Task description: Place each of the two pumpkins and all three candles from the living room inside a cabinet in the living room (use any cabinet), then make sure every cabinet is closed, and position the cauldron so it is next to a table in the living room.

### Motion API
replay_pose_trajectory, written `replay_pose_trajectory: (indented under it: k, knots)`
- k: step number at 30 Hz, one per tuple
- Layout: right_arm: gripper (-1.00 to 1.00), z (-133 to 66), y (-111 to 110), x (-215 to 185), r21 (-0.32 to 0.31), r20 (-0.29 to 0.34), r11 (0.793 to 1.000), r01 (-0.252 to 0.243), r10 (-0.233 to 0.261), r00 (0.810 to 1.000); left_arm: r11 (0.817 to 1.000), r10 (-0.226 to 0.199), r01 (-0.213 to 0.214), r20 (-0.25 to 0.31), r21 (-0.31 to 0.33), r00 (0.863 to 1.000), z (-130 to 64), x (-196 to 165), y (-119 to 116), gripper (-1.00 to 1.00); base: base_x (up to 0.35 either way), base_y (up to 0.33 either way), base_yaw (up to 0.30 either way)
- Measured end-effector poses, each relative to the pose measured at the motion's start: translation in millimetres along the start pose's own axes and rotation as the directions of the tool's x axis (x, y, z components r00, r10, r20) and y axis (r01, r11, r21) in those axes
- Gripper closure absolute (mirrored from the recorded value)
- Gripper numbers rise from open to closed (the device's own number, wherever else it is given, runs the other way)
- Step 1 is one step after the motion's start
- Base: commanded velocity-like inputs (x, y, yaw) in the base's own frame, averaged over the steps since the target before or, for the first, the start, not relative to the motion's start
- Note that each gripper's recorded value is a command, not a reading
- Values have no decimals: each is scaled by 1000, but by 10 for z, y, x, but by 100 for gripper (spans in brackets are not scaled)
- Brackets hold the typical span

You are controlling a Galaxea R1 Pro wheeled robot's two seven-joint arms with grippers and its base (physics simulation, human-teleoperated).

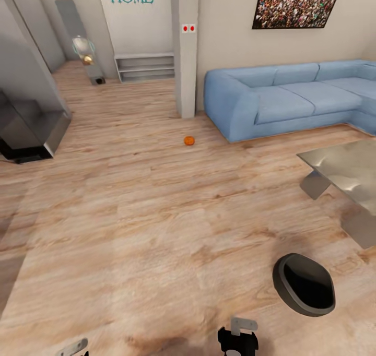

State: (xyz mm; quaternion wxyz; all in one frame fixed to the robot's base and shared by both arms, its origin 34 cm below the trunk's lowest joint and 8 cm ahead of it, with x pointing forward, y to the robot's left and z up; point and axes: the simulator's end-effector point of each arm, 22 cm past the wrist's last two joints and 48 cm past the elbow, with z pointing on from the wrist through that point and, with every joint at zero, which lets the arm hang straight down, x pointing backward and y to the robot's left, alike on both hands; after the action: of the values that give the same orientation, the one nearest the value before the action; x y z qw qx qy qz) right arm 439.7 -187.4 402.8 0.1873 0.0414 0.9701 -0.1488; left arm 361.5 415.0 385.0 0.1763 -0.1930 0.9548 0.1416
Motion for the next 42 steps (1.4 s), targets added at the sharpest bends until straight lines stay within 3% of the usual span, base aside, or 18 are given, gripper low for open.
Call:
replay_pose_trajectory:
  k: [14,25,31,42]
  knots:
    - [-100,12,-13,34,2,-9,1000,0,0,1000,1000,1,-1,-7,7,1000,-5,43,-54,-100,97,99,-276]
    - [-100,164,-264,75,-4,-17,1000,4,-4,1000,999,40,-39,-5,24,999,-8,62,-115,-100,0,0,-276]
    - [-100,290,-651,134,62,-44,997,-49,51,998,999,39,-39,-6,21,999,-4,68,-102,-100,0,57,-276]
    - [-100,351,-854,176,96,-56,994,-58,64,996,999,42,-42,-11,21,999,-1,90,-102,-100,0,146,-276]
